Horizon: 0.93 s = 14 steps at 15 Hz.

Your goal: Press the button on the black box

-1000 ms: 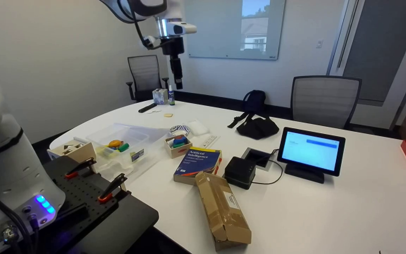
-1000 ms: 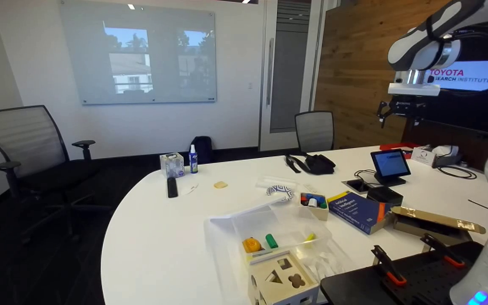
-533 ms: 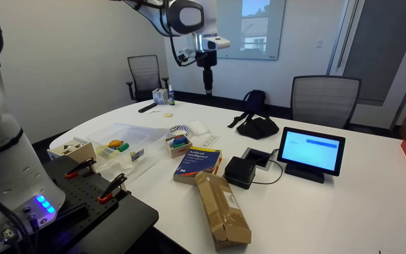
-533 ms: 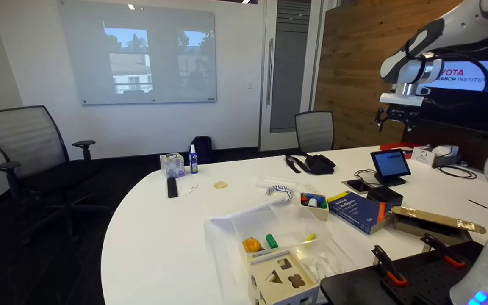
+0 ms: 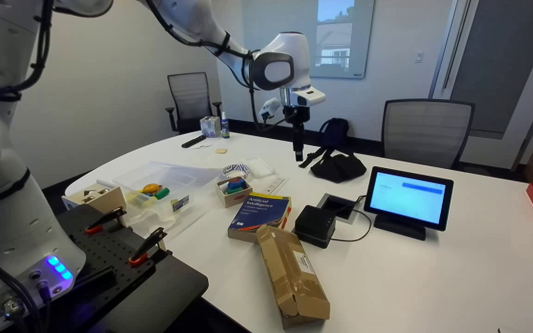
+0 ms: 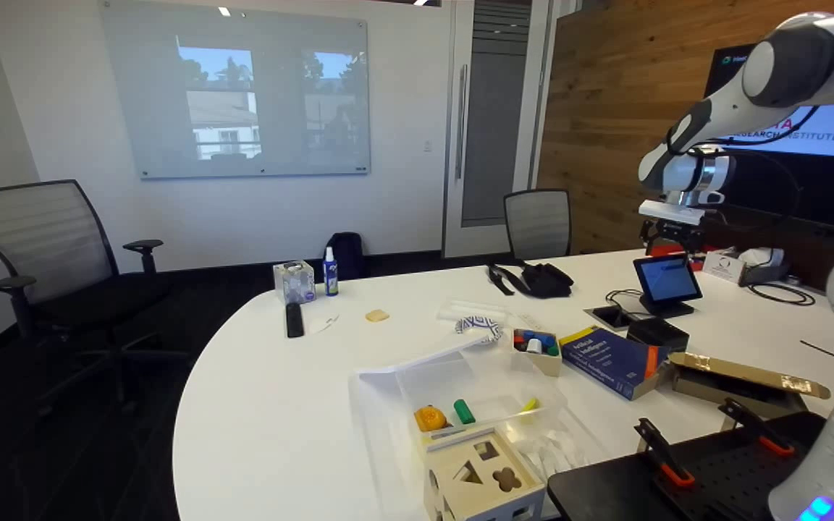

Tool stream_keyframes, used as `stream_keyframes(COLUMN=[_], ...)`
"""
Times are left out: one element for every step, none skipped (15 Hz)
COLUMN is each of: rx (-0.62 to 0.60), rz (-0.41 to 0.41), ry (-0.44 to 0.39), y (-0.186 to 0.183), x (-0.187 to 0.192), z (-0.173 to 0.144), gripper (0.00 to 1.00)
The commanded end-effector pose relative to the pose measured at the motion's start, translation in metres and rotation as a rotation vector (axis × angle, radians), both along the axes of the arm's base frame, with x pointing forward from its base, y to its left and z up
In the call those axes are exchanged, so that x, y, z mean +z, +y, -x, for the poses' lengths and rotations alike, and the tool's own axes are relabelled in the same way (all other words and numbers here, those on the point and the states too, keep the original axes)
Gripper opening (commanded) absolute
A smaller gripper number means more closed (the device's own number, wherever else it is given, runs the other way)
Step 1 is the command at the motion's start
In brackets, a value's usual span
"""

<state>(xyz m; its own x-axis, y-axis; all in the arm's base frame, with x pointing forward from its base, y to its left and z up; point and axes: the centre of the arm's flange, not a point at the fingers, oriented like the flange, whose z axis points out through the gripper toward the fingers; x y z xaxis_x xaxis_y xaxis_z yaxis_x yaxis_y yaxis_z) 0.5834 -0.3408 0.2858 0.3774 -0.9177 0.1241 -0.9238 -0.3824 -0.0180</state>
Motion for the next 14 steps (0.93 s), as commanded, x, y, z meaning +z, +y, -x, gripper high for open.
stream_keyframes(rx=[-0.080, -0.089, -0.104, -0.117, -0.125, -0.134, -0.140, -0.148, -0.161, -0.176, -0.193, -0.203, -0.211, -0.220], rz=[-0.009, -0.024, -0.036, -0.039, -0.033, -0.030, -0.022, -0.020, -0.019, -0.021, -0.026, -0.027, -0.030, -0.028], ry=[0.014, 0.023, 0.032, 0.036, 0.043, 0.047, 0.051, 0.051, 0.047, 0.041, 0.039, 0.038, 0.040, 0.042], y=[-0.027, -0.034, -0.041, -0.047, -0.053, -0.058, -0.063, -0.067, -0.070, -0.071, -0.073, -0.073, -0.073, -0.072], x=[-0.038, -0.050, -0.063, -0.073, -0.085, -0.094, -0.104, -0.112, -0.120, -0.127, -0.133, -0.140, -0.146, -0.151], z=[-0.018, -0.018, -0.020, -0.020, -0.021, -0.021, -0.021, -0.022, -0.023, -0.026, -0.029, -0.032, -0.035, -0.036], gripper=[1.00, 1.00, 1.00, 0.79, 0.74, 0.66, 0.59, 0.49, 0.42, 0.34, 0.27, 0.20, 0.12, 0.05])
